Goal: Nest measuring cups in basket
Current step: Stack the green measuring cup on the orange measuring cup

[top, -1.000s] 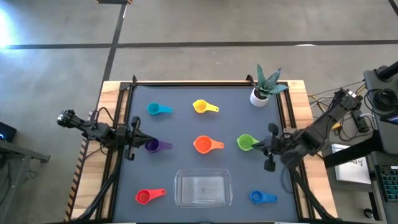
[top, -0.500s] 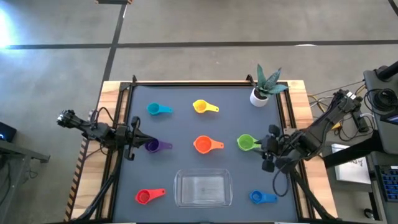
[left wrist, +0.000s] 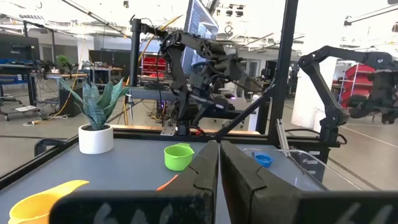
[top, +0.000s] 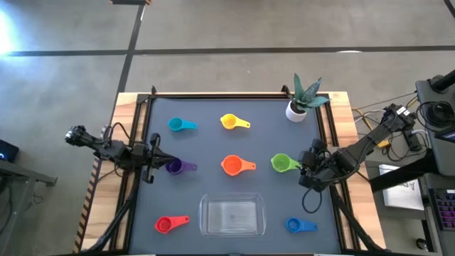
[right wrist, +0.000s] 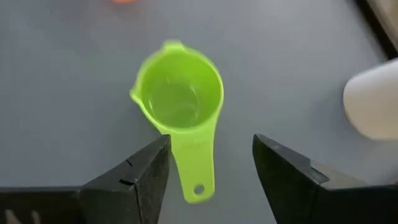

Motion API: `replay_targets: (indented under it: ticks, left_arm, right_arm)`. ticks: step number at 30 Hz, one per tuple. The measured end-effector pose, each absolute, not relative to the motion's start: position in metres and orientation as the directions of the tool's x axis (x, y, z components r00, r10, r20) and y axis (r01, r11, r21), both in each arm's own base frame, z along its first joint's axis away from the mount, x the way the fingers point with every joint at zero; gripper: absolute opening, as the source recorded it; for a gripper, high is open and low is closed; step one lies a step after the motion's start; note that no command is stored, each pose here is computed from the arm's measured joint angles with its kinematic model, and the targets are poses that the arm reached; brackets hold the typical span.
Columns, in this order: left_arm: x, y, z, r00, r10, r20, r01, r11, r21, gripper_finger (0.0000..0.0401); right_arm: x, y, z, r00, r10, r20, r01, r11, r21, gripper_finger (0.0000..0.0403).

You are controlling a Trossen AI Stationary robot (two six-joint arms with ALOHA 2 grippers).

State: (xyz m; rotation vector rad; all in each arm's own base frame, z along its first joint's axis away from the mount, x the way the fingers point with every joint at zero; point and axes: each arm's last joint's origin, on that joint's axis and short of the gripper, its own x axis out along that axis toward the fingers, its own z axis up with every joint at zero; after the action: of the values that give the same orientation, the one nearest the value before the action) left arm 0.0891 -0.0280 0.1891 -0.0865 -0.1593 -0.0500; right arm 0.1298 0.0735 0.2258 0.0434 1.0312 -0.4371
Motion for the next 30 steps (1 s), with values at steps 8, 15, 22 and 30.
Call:
replay_targets:
  ticks: [8,15,22,30]
  left_arm:
    - [0.089,-0.028,0.189,0.986,-0.043,0.160,0.056,0.995,-0.082,0.0000]
    - [0.089,-0.028,0.189,0.986,-0.043,0.160,0.057,0.995,-0.082,0.0000]
    - [0.089,-0.028,0.189,0.986,-0.043,0.160,0.057,0.995,-0.082,0.0000]
    - [0.089,-0.028,0.189,0.986,-0.043,0.160,0.056,0.995,-0.082,0.0000]
  right_arm:
    - [0.126,0.061,0.197,0.291,-0.283,-0.914,0.390,0.908,-0.157,0.0269]
    - [0.132,0.057,0.188,0.319,-0.264,-0.910,0.375,0.917,-0.134,0.0317]
    - [0.132,0.048,0.172,0.304,-0.270,-0.914,0.380,0.914,-0.144,0.0336]
    - [0.138,0.042,0.166,0.324,-0.241,-0.915,0.383,0.918,-0.106,0.0332]
